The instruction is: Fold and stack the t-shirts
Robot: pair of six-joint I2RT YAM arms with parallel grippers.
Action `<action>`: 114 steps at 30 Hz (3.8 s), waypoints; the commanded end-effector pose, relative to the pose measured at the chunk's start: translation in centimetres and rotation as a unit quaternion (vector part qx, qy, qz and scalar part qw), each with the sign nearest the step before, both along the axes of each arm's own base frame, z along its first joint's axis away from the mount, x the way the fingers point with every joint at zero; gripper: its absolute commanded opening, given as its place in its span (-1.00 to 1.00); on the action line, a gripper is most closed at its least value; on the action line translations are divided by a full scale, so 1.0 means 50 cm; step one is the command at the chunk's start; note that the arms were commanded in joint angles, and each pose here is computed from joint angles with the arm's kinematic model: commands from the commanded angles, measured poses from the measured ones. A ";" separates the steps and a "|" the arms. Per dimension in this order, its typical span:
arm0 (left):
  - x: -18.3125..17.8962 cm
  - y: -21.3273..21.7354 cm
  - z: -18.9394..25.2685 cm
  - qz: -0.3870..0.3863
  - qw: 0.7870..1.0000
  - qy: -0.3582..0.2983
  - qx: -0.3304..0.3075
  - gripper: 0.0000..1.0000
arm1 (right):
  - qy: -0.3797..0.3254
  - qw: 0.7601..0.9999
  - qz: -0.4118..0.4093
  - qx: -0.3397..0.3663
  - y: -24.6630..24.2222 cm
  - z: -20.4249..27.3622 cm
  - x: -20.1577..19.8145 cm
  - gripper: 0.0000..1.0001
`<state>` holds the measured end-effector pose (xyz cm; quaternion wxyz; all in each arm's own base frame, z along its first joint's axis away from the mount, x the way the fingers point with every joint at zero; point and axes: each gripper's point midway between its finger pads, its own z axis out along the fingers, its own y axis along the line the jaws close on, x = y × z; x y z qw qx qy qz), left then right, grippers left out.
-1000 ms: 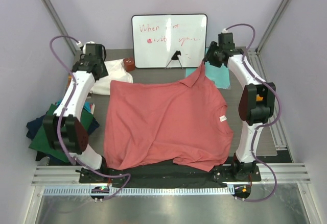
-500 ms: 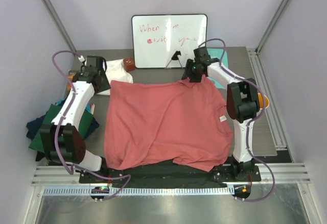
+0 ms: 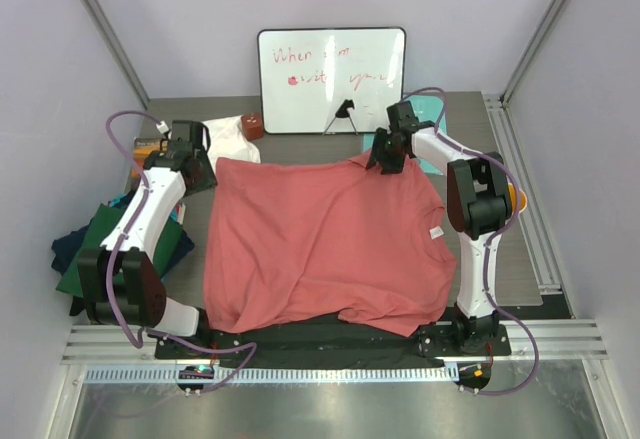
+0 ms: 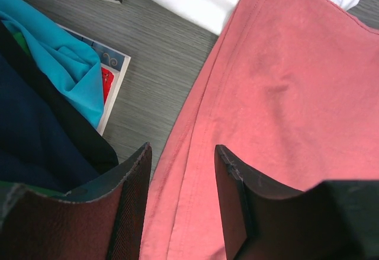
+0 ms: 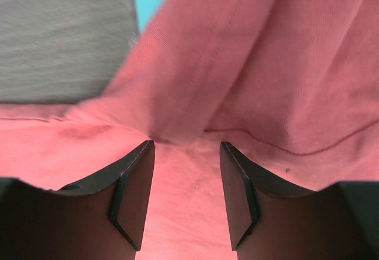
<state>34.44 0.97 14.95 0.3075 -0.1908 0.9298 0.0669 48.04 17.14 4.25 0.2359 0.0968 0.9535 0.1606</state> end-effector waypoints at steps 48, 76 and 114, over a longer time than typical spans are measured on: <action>0.002 -0.012 -0.001 -0.011 1.000 -0.010 -0.018 -0.06 | -0.058 0.998 -0.012 0.017 0.011 0.064 0.060 -0.92; 0.320 -0.046 -0.127 -0.030 0.999 -0.019 -0.030 0.00 | -0.104 0.993 0.017 0.045 0.003 0.233 -0.009 -0.98; 0.352 -0.039 -0.026 -0.043 0.994 -0.094 -0.020 -1.00 | -0.060 0.997 0.022 0.053 0.010 0.170 -0.030 -0.98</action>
